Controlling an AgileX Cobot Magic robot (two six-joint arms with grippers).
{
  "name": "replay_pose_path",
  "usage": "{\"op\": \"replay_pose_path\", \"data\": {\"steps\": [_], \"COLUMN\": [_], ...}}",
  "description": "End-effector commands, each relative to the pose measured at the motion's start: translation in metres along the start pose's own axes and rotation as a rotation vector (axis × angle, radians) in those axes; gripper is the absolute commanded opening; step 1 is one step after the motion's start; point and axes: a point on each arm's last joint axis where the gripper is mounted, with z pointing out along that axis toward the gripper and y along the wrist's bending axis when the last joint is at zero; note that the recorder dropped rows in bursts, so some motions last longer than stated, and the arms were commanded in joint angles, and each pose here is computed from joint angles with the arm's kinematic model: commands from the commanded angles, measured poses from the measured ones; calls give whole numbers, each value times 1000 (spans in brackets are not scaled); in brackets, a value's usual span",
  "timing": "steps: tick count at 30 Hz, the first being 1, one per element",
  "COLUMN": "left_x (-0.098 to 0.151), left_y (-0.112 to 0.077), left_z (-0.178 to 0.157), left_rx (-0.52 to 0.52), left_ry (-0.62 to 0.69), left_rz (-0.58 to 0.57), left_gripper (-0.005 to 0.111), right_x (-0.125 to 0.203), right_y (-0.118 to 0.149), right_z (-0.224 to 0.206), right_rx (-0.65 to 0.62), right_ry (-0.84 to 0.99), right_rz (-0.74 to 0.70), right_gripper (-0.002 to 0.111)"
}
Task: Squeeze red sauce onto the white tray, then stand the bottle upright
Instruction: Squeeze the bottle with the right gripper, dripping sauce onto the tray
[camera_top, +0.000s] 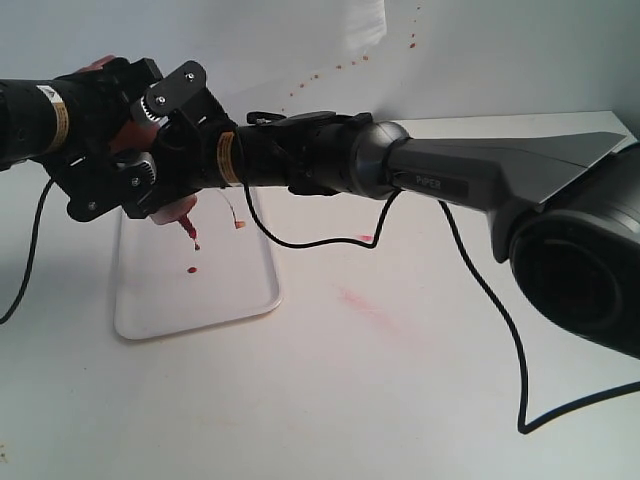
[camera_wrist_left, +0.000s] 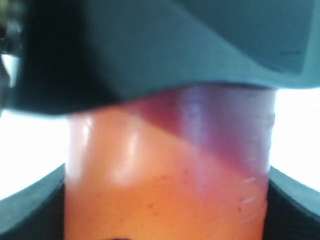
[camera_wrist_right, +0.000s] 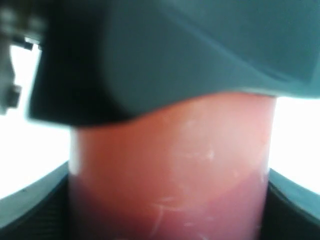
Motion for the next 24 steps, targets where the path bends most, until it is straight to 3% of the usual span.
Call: {"op": "replay_pose_path", "data": {"steps": [1, 3, 4, 5, 6, 7, 16, 24], "left_x": [4, 4, 4, 4, 4, 4, 8, 8], "left_y": [1, 1, 1, 1, 1, 1, -3, -3], "left_z": [-4, -4, -4, -4, -4, -4, -4, -4], "left_rx": [-2, -2, -2, -2, 0, 6, 36, 36], "left_ry": [20, 20, 20, 20, 21, 27, 57, 57], "left_rz": [19, 19, 19, 19, 19, 19, 26, 26], "left_gripper": [0, 0, 0, 0, 0, 0, 0, 0], "right_x": [-5, -5, -5, -5, -5, -5, -10, -30], "right_y": [-8, -9, -9, -9, -10, -10, -3, -2], "right_z": [-6, -6, -6, -6, -6, -6, -9, -20], "right_rx": [36, 44, 48, 47, 50, 50, -20, -19], "right_ry": [7, 9, 11, 11, 12, 12, 19, 25], "right_rz": [-49, -49, -61, -73, -76, -76, -111, -115], "right_gripper": [9, 30, 56, 68, 94, 105, 102, 78]}}
